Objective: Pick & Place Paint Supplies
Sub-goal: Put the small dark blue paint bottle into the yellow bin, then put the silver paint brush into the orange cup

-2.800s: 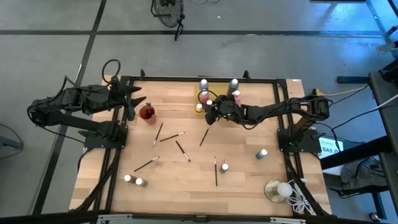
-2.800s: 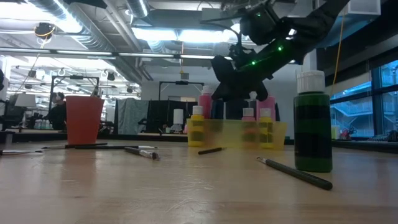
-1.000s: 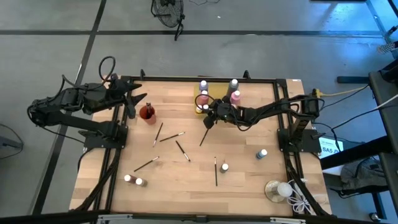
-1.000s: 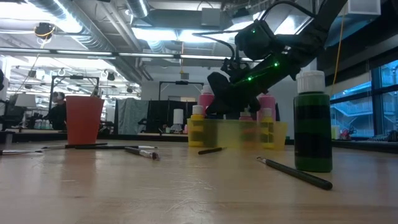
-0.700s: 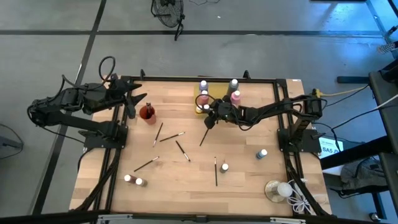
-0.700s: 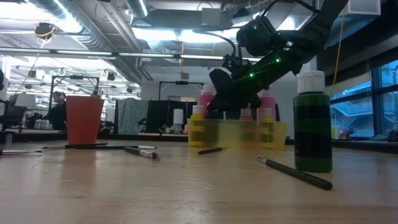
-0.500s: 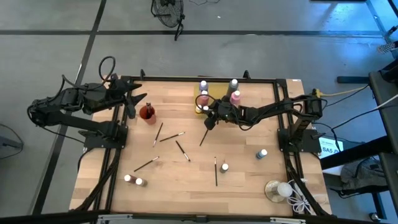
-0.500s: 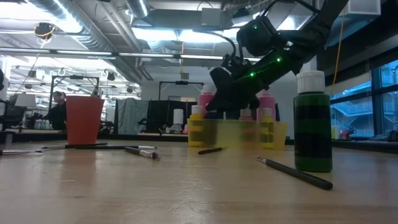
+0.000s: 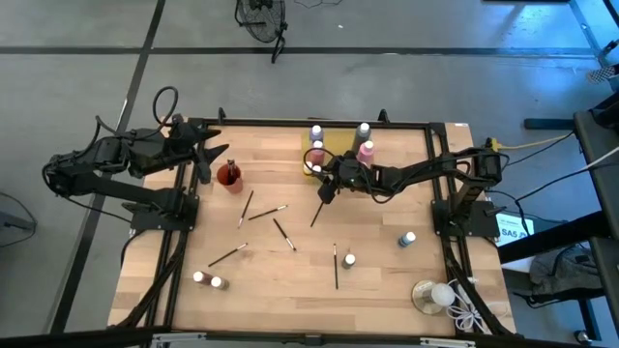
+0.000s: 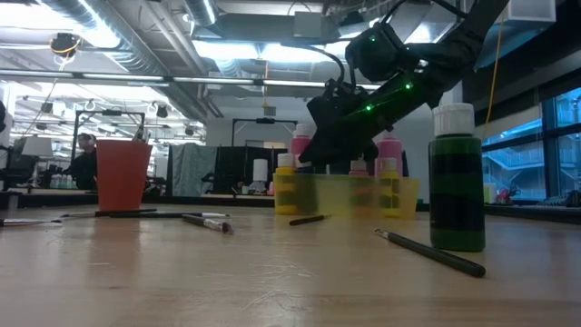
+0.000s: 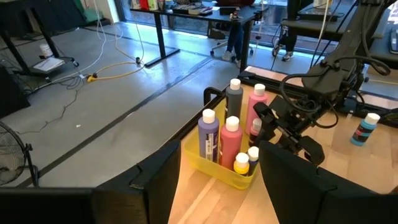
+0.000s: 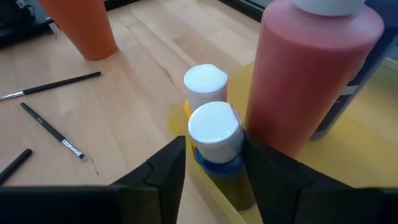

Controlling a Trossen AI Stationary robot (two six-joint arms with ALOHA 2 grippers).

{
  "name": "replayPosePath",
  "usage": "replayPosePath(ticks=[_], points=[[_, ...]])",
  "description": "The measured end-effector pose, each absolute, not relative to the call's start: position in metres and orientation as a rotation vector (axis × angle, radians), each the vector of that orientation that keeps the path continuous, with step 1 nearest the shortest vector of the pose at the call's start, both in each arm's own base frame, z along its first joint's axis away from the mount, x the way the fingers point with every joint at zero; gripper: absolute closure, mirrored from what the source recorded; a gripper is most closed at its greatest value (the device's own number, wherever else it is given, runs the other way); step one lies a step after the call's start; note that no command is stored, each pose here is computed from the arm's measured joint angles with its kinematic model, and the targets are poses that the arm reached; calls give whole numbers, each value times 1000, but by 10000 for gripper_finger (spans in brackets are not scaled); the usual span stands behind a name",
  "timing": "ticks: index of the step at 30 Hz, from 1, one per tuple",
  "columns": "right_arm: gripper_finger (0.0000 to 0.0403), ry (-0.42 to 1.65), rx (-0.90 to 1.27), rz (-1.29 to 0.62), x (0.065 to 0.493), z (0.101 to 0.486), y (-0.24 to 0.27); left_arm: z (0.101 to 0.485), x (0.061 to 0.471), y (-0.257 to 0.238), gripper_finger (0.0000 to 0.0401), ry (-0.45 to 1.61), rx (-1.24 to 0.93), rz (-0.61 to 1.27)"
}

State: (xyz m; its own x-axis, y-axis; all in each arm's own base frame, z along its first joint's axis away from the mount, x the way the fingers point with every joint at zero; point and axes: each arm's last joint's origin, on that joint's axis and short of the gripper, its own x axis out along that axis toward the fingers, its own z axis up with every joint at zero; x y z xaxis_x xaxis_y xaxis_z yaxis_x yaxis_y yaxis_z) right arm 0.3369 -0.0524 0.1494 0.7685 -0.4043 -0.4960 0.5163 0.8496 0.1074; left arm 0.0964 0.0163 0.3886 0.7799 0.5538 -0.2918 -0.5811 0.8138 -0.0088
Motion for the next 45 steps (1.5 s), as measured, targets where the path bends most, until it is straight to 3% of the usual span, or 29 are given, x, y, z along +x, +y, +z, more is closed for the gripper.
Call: replayPosePath(ticks=[33,45], points=[[237,476,241,-519,336,151,-53,388,97,16,189,285,-100,612],[237,467,240,-541,329,168,-56,388,97,16,189,286,-107,594]])
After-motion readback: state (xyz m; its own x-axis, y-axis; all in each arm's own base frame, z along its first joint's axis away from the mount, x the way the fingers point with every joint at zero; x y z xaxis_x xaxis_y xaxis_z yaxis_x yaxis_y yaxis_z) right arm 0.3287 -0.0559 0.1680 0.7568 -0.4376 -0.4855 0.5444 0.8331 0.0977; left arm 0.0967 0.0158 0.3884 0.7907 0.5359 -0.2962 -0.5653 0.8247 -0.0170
